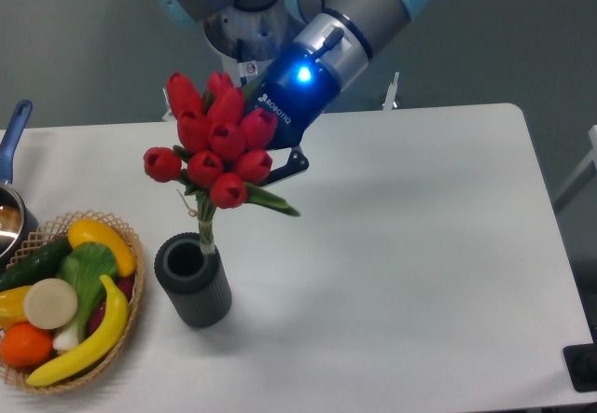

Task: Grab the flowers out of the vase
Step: 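Carry the tulip bouquet up and away from the vase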

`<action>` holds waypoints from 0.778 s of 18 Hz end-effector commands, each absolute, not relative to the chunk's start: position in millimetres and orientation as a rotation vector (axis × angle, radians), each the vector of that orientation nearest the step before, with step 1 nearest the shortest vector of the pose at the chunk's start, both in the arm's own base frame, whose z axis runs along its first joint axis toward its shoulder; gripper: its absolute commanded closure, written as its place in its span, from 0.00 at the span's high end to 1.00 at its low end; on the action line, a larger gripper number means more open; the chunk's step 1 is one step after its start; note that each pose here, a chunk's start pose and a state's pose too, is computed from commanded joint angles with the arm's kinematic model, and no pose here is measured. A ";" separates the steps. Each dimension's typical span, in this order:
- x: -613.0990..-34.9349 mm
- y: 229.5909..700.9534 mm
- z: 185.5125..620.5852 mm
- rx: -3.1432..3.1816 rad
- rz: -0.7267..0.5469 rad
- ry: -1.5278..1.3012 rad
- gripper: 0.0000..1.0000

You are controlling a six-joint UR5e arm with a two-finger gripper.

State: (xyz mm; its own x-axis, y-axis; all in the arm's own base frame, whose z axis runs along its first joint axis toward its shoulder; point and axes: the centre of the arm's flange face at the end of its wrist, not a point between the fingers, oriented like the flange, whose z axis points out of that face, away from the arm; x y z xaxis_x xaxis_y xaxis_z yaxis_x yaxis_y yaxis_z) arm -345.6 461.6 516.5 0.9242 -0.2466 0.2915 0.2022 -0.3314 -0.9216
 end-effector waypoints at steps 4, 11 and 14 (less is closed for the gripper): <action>-372.3 448.2 526.1 -1.846 -0.400 0.009 0.37; -463.2 414.5 521.3 -1.852 -0.224 -0.019 0.37; -477.6 404.3 513.6 -1.876 -0.156 -0.004 0.37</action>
